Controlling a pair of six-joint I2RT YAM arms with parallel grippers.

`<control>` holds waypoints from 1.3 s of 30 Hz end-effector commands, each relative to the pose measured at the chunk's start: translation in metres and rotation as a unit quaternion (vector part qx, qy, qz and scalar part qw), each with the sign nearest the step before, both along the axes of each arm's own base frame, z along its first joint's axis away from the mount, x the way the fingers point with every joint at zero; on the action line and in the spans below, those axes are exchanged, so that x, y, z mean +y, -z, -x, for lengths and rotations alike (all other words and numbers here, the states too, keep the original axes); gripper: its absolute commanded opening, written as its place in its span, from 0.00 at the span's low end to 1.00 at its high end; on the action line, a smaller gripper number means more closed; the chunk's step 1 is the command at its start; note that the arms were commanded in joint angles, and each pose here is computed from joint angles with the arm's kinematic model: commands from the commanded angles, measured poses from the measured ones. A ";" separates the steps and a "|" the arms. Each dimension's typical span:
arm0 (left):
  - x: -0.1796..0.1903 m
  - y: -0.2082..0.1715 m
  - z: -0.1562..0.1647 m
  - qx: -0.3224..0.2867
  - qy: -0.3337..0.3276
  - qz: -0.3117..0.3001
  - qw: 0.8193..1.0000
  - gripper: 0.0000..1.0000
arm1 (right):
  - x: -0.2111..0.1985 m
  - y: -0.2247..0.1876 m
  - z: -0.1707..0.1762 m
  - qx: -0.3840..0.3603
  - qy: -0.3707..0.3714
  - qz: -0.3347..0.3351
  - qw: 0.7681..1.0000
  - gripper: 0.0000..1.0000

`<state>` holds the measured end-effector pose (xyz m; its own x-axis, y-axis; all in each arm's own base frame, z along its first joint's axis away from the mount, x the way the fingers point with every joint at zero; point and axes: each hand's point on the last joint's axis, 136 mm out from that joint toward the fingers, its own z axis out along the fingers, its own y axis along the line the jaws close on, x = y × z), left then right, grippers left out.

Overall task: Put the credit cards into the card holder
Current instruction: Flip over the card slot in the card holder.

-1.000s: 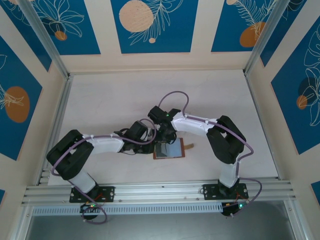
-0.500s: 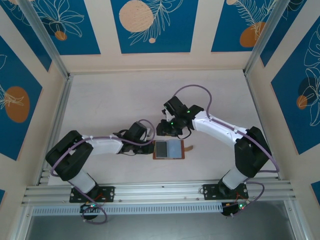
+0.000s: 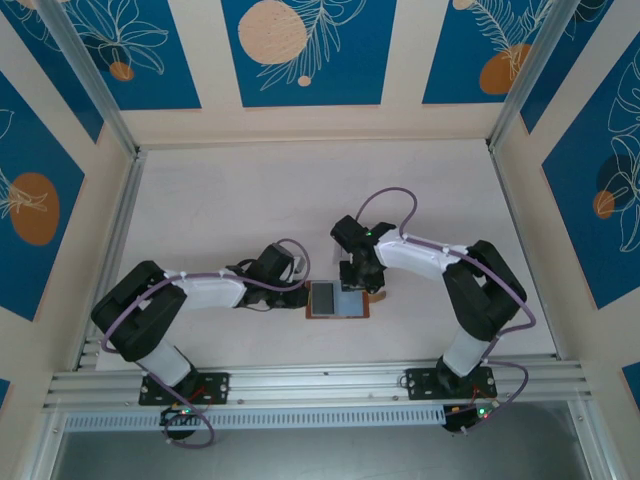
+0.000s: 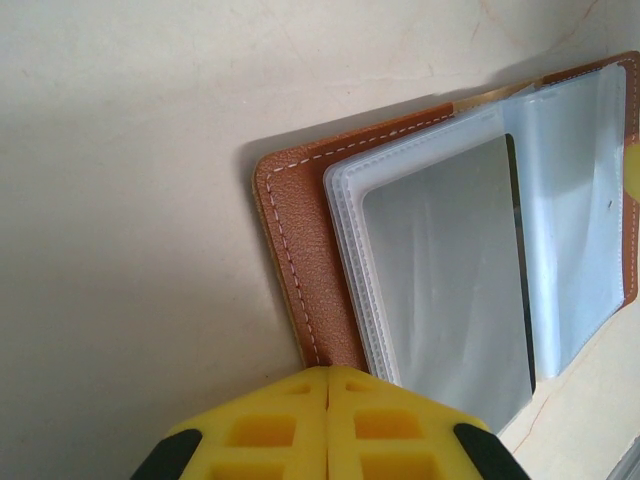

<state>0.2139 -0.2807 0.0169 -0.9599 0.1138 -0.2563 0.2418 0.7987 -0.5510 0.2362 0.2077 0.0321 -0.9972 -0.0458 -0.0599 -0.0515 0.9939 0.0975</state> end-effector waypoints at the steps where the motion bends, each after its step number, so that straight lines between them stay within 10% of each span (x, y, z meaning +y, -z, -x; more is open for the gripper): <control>1: 0.035 0.046 0.031 0.064 -0.001 -0.090 0.994 0.06 | 0.001 0.002 -0.015 -0.018 -0.011 0.021 1.000 0.34; 26: 0.031 0.049 0.031 0.070 0.002 -0.085 0.994 0.06 | -0.009 -0.005 -0.010 -0.039 -0.049 0.126 0.990 0.00; 39: 0.025 0.051 0.030 0.074 0.005 -0.078 0.994 0.06 | 0.055 -0.029 0.001 -0.001 -0.072 -0.028 0.997 0.07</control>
<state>0.2168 -0.2922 0.0167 -0.9595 0.1248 -0.2525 0.2536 0.7728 -0.5818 0.2472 0.2389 0.0514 -0.9759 -0.1856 -0.1152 -0.1872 0.9823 0.0029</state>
